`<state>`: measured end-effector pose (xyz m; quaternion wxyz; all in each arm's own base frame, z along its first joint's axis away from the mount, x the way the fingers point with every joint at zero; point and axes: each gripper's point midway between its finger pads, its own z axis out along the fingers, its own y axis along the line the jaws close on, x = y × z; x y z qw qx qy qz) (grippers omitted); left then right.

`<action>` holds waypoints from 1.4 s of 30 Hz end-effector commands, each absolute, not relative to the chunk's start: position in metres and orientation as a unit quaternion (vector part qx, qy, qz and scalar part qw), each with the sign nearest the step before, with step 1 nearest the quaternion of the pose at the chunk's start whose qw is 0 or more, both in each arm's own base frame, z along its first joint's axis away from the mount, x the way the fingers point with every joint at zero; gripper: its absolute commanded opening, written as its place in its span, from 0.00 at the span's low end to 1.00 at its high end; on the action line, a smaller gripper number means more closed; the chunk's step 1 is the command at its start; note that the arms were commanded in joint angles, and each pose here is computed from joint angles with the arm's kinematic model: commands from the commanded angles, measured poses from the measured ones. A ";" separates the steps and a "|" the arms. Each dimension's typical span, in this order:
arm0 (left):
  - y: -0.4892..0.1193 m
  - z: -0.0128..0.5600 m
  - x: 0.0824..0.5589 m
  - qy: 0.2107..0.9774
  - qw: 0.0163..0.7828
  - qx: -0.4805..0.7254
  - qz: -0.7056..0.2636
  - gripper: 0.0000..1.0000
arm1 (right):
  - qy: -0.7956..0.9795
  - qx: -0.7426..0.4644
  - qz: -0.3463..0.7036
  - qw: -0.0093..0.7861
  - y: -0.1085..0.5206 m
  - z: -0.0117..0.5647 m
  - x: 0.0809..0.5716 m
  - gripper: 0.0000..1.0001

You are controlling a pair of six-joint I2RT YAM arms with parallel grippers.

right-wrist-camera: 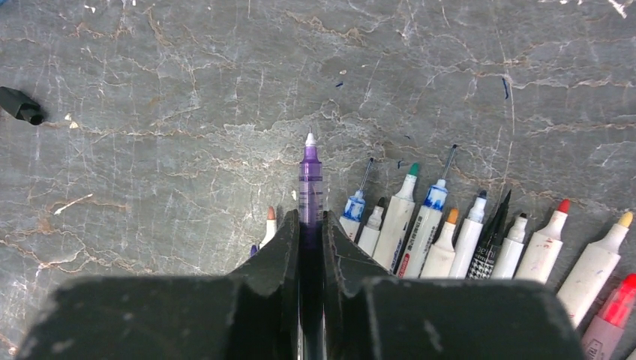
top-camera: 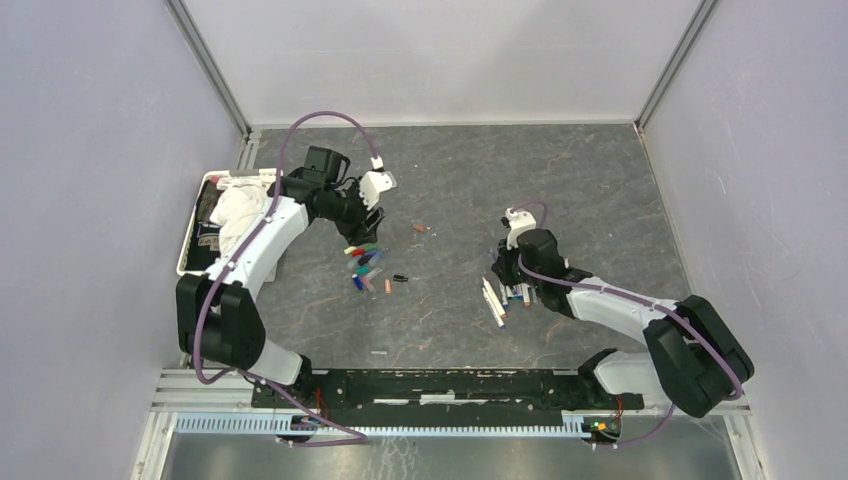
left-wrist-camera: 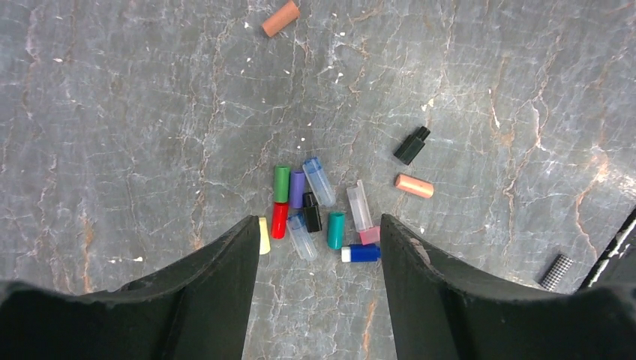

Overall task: Open the pen caps
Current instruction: Place the pen at the center of the board, then reset both arms

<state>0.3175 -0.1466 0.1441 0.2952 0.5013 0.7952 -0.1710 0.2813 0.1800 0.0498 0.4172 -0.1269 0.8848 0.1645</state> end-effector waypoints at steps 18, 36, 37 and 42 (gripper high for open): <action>-0.143 0.190 0.315 0.811 0.323 0.444 -0.205 0.67 | 0.886 -0.102 0.136 0.431 0.167 0.044 0.282 0.26; -0.128 0.212 0.330 0.822 0.357 0.397 -0.196 0.90 | 0.863 -0.070 0.130 0.482 0.145 0.106 0.285 0.72; -0.125 0.211 0.333 0.826 0.361 0.390 -0.190 0.99 | 0.864 -0.060 0.112 0.486 0.136 0.109 0.287 0.89; -0.102 0.205 0.360 0.849 0.396 0.314 -0.152 1.00 | 0.845 0.006 0.033 0.534 0.089 0.135 0.301 0.98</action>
